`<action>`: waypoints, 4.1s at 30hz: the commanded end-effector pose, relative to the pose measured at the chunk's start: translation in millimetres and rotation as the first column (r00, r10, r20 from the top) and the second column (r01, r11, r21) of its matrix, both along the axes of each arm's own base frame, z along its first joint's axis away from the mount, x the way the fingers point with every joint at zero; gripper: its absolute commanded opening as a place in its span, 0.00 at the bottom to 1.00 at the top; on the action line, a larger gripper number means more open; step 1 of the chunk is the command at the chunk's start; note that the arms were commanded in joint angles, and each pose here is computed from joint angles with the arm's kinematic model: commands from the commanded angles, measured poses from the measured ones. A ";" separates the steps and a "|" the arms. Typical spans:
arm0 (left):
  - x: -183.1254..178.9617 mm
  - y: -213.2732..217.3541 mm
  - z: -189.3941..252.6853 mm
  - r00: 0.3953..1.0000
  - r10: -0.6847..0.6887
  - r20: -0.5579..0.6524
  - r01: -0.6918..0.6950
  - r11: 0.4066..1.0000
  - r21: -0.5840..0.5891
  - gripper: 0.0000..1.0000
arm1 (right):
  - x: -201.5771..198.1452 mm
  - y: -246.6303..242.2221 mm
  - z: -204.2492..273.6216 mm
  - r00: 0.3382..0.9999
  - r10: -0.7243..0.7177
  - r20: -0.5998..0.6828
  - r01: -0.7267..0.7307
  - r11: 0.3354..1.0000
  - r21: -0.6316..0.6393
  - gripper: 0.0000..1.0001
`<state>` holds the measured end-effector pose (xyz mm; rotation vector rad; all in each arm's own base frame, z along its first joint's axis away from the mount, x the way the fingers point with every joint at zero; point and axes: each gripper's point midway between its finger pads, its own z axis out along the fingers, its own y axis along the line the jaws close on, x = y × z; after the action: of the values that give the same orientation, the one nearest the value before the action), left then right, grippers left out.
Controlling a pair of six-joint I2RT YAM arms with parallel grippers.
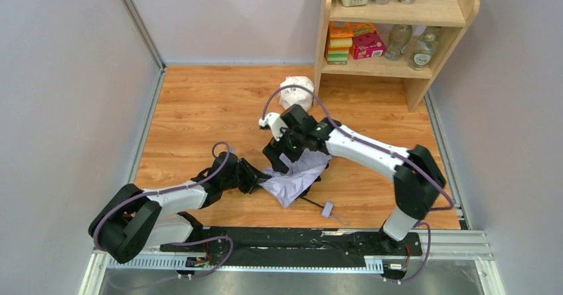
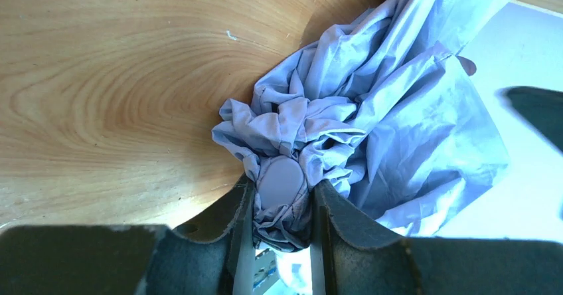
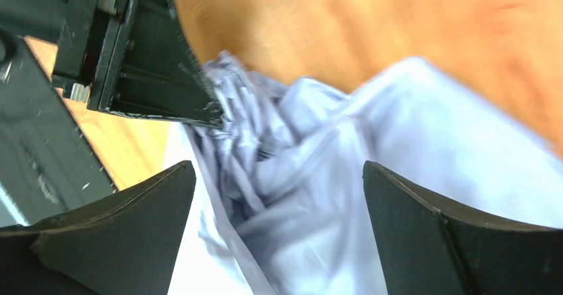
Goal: Put away the umbrella
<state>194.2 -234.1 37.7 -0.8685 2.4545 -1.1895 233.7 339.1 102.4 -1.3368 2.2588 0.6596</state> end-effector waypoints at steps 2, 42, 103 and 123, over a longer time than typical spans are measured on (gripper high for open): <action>-40.7 29.6 -48.0 0.986 -0.016 -0.168 0.046 0.984 0.175 0.00 | 15.3 -34.7 44.0 0.932 -0.182 0.313 0.193 0.981 -0.006 1.00; 10.8 55.2 -1.2 0.985 -0.034 -0.171 0.067 0.980 0.188 0.44 | -103.7 -35.4 -163.7 0.966 0.050 -0.255 -0.098 0.979 -0.177 0.00; -48.5 76.4 -87.2 0.922 0.202 -0.330 -0.084 0.937 0.338 0.00 | 5.7 -4.5 -40.4 0.911 -0.200 -0.360 0.237 0.969 0.063 0.73; -43.3 60.4 -65.1 0.934 0.079 -0.348 0.037 0.949 0.313 0.00 | 34.3 -144.7 10.9 0.419 -0.876 -0.239 0.903 0.375 0.210 1.00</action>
<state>204.8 -217.2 24.8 -1.1194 2.6053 -0.9884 261.4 210.4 97.9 -0.1683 2.4154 0.4684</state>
